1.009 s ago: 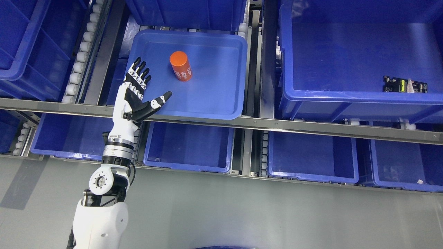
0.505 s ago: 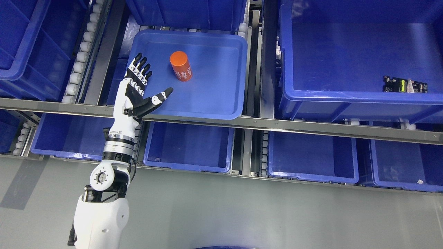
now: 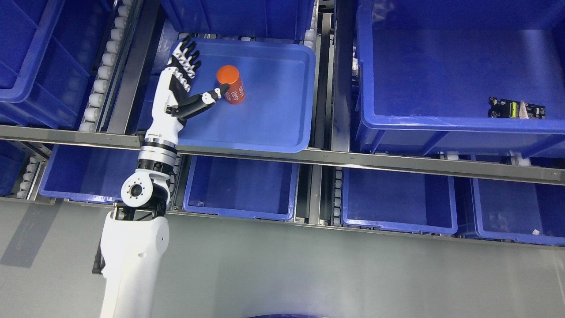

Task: Grab orange capacitor from left shelf to right desk
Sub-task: 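Close the left hand fingers around the orange capacitor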

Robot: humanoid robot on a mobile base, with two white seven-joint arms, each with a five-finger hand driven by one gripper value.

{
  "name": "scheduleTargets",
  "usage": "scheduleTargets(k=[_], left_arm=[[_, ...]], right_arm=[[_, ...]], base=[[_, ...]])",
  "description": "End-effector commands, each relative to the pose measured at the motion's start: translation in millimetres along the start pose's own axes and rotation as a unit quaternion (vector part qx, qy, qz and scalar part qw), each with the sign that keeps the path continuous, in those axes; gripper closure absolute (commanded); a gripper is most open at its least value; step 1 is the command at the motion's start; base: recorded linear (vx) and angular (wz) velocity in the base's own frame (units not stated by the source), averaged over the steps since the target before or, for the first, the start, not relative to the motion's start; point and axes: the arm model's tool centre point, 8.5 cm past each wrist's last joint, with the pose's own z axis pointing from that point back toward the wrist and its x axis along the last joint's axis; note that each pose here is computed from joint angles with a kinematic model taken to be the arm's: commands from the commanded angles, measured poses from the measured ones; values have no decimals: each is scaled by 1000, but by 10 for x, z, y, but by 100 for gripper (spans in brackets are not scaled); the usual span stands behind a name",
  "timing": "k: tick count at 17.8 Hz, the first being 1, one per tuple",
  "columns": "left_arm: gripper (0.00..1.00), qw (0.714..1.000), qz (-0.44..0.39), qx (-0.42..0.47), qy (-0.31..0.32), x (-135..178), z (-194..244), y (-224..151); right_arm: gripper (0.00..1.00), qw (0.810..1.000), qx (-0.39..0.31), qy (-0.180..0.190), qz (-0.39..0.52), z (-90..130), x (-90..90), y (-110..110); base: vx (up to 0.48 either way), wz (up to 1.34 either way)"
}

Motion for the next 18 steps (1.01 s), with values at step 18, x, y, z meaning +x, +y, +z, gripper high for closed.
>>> scheduleTargets(k=[18], left_arm=[[22, 990, -43, -64, 121, -677, -405, -18]], right_arm=[[0, 1000, -9, 3, -2, -6, -88, -114]], base=[[0, 0]])
